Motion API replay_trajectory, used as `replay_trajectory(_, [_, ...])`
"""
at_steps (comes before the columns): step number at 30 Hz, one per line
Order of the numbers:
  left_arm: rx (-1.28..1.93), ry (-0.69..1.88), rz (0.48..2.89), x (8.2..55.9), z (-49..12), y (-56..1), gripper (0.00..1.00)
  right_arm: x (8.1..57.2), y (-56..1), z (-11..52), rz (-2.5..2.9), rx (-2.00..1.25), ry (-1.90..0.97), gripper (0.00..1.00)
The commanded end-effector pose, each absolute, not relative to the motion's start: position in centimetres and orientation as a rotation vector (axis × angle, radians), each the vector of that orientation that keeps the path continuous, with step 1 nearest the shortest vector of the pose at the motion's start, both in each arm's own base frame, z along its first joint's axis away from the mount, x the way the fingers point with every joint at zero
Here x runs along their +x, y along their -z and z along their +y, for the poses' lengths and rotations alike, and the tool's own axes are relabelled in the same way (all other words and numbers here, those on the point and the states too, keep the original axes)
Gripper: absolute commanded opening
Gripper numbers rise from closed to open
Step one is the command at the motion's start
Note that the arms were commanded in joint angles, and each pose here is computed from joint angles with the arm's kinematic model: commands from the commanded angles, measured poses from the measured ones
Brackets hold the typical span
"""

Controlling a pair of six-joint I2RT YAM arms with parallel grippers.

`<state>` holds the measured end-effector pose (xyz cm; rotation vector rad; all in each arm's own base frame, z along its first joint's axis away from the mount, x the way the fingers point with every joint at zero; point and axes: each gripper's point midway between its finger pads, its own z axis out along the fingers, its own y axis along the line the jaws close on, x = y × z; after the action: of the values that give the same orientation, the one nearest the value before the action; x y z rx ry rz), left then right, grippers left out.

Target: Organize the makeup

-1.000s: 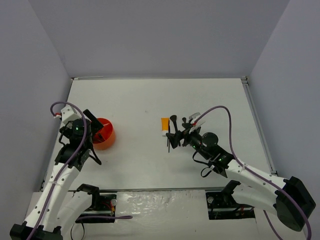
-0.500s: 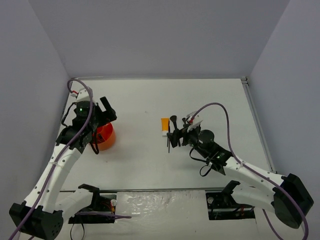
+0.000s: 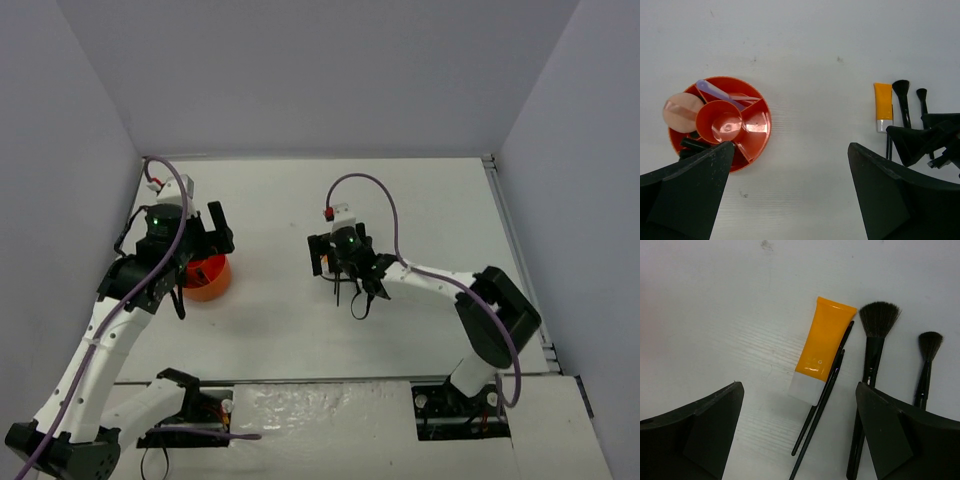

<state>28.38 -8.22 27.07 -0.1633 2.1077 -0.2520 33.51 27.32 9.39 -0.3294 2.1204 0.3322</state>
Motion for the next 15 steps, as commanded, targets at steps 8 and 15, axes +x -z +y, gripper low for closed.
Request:
replay_trajectory(8, [-0.15,0.033,2.033,26.4,-3.8,-27.6,0.97,37.1,-6.9,28.6,2.183,-0.159,-0.206,0.85])
replay_trajectory(15, [-0.151,0.055,2.042,26.5,-3.9,-26.5,0.97,37.1,-4.5,29.1,2.228,-0.158,-0.196,0.77])
